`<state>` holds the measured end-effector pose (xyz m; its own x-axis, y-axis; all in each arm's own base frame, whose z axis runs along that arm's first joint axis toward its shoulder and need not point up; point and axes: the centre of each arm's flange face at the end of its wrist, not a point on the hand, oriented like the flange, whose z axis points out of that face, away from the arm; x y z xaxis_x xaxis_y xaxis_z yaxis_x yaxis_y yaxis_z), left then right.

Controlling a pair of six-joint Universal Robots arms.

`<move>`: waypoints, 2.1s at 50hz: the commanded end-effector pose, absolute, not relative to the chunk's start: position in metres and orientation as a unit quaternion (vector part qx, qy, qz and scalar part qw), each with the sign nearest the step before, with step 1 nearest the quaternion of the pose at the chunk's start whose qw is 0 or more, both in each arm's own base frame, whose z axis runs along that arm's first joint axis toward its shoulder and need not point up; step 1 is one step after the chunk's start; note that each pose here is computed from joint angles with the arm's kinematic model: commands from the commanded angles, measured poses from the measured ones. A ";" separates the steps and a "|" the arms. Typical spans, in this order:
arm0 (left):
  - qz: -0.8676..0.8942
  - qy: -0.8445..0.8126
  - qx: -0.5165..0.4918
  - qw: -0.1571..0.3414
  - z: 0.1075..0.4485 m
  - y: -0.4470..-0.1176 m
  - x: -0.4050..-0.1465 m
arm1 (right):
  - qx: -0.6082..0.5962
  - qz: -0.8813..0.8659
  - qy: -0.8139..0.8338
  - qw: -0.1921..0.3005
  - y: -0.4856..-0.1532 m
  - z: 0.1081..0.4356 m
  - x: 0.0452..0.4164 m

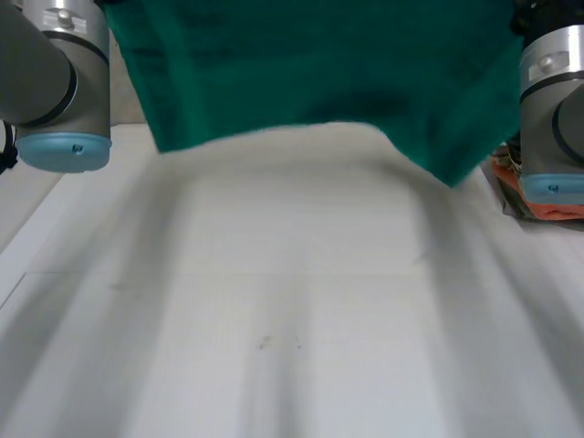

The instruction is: Fold the laundry.

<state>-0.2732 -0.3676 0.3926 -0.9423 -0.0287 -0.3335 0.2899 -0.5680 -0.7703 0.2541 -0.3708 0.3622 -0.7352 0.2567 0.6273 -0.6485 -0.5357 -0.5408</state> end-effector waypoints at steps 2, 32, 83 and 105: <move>-0.811 0.558 0.160 0.071 0.318 -0.351 -0.254 | 0.346 0.764 -0.503 0.206 -0.346 0.282 0.264; -0.710 0.666 0.223 0.049 0.189 -0.308 -0.243 | 0.374 0.551 -0.746 0.011 -0.340 0.156 0.206; -0.740 0.635 0.213 0.052 0.231 -0.288 -0.237 | 0.517 0.554 -0.651 0.045 -0.343 0.175 0.221; -0.554 0.731 0.388 0.088 0.218 -0.162 -0.194 | 0.447 0.409 -0.786 0.122 -0.251 0.234 0.134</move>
<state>-0.1954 -0.1845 0.2348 -0.7749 0.3627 -0.5177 0.5780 0.0750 -0.8126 0.1393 -0.2705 0.2427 -0.6096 -0.5108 0.6063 -0.7712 0.2049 -0.6028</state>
